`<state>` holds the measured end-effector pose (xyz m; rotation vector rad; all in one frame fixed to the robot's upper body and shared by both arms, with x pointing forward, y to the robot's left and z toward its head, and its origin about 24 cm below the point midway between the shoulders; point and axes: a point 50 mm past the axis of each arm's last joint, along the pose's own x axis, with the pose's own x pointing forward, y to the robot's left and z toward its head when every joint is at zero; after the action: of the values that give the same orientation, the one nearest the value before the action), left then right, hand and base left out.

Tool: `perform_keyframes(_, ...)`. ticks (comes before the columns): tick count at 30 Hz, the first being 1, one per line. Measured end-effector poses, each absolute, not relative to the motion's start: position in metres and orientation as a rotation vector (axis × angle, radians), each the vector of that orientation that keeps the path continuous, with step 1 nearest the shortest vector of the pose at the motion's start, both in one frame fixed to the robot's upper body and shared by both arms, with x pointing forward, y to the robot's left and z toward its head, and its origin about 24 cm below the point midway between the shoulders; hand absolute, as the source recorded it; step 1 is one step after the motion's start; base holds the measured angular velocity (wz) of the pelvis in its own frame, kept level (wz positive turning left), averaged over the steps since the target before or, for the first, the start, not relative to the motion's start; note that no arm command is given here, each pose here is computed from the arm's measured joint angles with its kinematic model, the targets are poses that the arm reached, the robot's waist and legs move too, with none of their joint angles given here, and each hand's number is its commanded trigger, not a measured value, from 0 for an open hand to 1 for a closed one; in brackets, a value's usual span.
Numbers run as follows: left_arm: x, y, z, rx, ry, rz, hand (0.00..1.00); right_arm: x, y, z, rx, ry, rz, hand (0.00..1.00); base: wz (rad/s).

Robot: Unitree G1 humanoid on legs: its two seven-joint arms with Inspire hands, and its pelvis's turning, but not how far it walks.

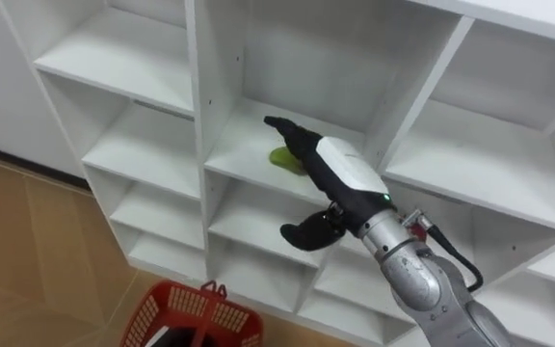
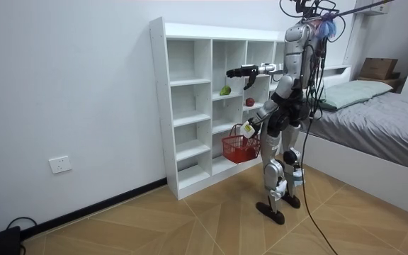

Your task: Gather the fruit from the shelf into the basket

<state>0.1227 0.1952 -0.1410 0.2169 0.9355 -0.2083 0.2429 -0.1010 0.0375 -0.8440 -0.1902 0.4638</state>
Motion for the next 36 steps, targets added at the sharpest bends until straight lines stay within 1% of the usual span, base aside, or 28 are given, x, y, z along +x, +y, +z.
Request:
perform_keyframes(6, 0.123, 0.196, -0.139, 0.231, 0.923, -0.229, 1.0, 0.26, -0.118, 0.035, -0.868, -0.144, 0.405, 0.0, 0.13)
perform_keyframes(10, 0.121, 0.202, -0.138, 0.244, 0.925, -0.221, 1.0, 0.266, -0.124, 0.042, -0.828, -0.16, 0.367, 0.0, 0.11)
perform_keyframes(14, 0.122, 0.208, -0.135, 0.268, 0.916, -0.211, 1.0, 0.279, -0.138, 0.041, -0.748, -0.112, 0.313, 0.0, 0.16)
perform_keyframes(21, 0.129, 0.212, -0.131, 0.299, 0.914, -0.221, 1.0, 0.305, -0.148, 0.039, -0.676, -0.041, 0.26, 0.0, 0.13)
perform_keyframes(30, 0.13, 0.22, -0.13, 0.326, 0.942, -0.232, 1.0, 0.318, -0.158, 0.035, -0.628, 0.019, 0.208, 0.0, 0.08)
perform_keyframes(36, 0.13, 0.225, -0.129, 0.344, 0.947, -0.215, 1.0, 0.332, -0.164, 0.042, -0.626, 0.033, 0.142, 0.0, 0.09)
